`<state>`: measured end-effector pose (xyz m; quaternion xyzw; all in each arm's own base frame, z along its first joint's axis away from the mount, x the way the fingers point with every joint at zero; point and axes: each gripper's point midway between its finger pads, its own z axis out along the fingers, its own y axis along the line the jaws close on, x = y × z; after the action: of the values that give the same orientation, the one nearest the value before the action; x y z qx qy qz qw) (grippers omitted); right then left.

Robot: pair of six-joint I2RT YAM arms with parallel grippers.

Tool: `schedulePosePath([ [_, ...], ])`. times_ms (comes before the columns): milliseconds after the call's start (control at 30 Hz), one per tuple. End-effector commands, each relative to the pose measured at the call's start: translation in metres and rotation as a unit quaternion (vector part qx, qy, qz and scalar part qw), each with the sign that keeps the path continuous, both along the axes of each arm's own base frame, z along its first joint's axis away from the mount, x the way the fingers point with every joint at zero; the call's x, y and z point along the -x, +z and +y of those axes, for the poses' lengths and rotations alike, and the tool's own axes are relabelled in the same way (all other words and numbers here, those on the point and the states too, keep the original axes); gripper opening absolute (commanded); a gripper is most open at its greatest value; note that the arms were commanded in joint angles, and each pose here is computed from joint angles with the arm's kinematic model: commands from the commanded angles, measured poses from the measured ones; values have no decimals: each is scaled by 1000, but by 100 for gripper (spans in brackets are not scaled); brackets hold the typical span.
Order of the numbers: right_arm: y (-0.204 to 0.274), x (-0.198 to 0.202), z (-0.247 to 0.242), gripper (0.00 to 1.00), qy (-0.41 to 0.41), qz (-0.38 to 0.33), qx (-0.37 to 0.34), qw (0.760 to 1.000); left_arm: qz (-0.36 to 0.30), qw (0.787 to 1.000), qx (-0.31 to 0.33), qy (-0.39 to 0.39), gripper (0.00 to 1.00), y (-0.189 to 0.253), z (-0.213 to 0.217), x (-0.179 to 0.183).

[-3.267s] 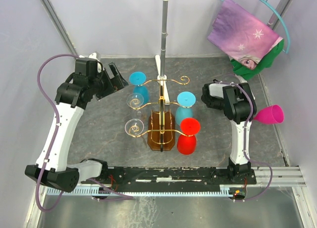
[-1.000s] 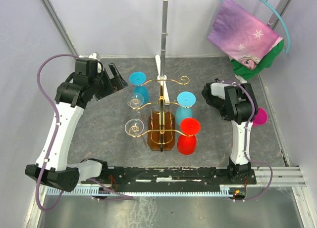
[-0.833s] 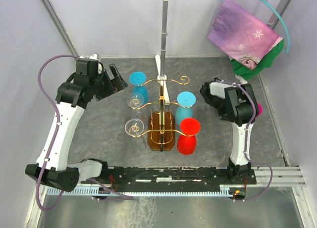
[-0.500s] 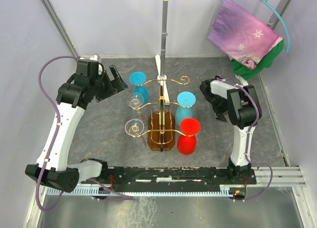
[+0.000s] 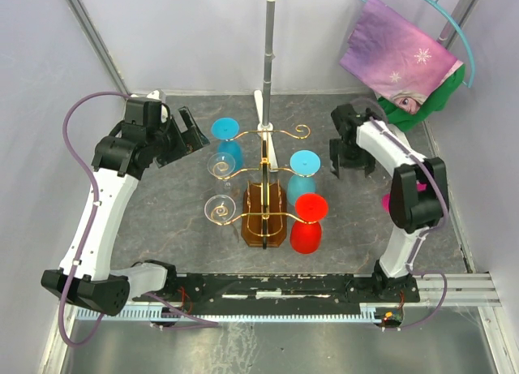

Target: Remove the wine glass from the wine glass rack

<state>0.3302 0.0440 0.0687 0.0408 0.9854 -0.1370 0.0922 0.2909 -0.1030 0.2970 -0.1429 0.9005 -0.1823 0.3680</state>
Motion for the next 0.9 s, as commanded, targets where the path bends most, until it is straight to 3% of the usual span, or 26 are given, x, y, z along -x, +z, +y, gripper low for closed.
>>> schedulePosePath([
  [0, 70, -42, 44, 82, 26, -114, -117, 986, -37, 999, 4, -13, 99, 13, -4, -6],
  [233, 131, -63, 84, 13, 51, -186, -228, 954, -46, 999, 4, -13, 99, 19, -2, -3],
  [300, 147, -63, 95, 2, 54, -195, -262, 944, -49, 999, 4, -13, 99, 21, -2, -3],
  [400, 185, -59, 110, 1, 41, -218, -337, 915, -50, 999, 4, -13, 99, 24, -2, -2],
  [500, 221, -50, 120, 20, 30, -237, -406, 882, -54, 998, 10, -16, 99, 32, -4, -4],
  [567, 237, -41, 112, 27, 24, -248, -407, 879, -57, 998, 10, -15, 99, 35, -4, -5],
  [633, 254, -32, 105, 29, 16, -262, -424, 867, -57, 998, 8, -13, 99, 36, -3, -5],
  [767, 284, -13, 123, 30, 30, -259, -512, 818, -60, 998, 23, -24, 99, 40, -10, -6],
  [867, 286, 1, 133, 30, 33, -243, -543, 803, -57, 998, 26, -29, 99, 40, -13, -8],
])
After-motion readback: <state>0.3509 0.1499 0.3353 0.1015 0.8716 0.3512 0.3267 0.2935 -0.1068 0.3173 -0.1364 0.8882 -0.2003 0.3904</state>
